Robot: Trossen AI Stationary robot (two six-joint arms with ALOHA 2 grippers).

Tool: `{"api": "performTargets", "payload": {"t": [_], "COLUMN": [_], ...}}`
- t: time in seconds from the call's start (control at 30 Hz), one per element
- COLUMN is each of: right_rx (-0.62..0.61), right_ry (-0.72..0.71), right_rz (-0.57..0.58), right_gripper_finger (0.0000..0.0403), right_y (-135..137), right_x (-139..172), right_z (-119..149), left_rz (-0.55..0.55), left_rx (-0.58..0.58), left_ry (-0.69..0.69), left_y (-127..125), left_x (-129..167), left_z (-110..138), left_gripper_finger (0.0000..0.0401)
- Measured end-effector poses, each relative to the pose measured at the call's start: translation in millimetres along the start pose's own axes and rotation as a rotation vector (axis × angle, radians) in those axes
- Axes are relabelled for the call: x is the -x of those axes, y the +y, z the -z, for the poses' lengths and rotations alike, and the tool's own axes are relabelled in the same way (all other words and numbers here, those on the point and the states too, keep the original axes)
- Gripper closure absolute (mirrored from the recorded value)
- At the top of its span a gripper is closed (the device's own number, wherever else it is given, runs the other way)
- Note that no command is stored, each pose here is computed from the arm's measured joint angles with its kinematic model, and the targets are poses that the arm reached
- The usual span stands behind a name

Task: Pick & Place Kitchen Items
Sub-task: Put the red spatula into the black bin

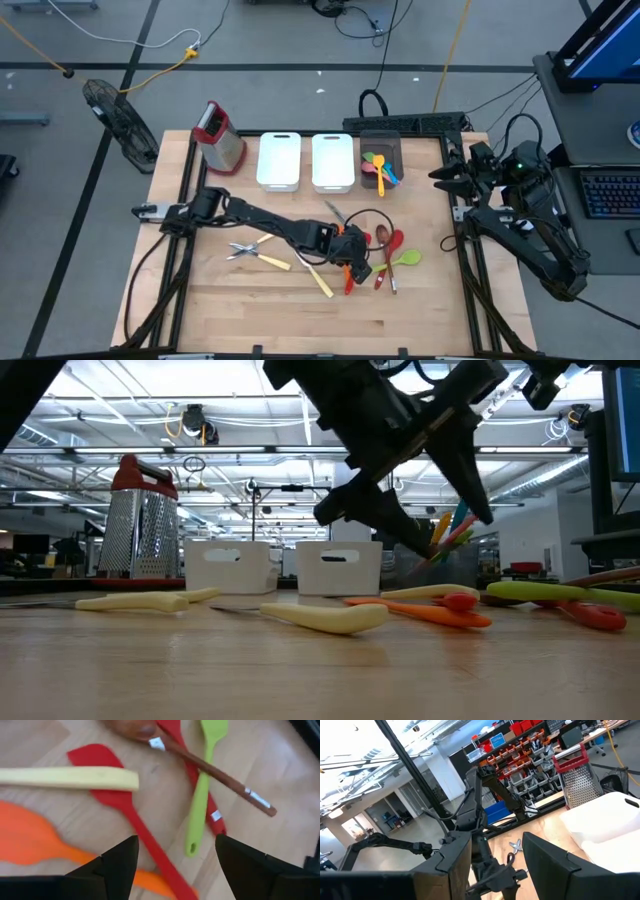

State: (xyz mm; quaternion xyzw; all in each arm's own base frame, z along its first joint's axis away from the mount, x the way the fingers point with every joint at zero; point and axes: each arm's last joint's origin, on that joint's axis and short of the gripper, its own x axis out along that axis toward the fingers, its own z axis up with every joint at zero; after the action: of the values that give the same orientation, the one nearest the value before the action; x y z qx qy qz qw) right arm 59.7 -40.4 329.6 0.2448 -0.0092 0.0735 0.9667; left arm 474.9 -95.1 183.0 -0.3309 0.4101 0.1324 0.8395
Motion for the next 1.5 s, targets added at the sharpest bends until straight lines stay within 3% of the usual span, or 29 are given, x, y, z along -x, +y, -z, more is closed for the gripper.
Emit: {"api": "performTargets", "payload": {"t": [0.2, 1.03, 1.5], "right_rx": [-0.001, -0.013, -0.018], "right_ry": [0.0, -0.018, -0.026], "right_rz": [0.0, 0.027, 0.045], "right_gripper_finger": [0.0234, 0.0234, 0.0234], "right_y": [0.0, -0.9, -1.6], "right_x": [0.0, 0.0, 0.0], "right_z": [0.0, -0.5, -0.4], "left_rz": [0.019, -0.031, -0.046], "left_rx": [-0.021, -0.046, -0.056], "left_ry": [-0.007, 0.007, 0.052], "left_y": [-1.3, 14.3, 21.8], "left_x": [0.3, -18.1, -42.3], "left_z": [-1.5, -3.8, 8.6], "left_gripper_finger": [0.0154, 0.0155, 0.0155]}}
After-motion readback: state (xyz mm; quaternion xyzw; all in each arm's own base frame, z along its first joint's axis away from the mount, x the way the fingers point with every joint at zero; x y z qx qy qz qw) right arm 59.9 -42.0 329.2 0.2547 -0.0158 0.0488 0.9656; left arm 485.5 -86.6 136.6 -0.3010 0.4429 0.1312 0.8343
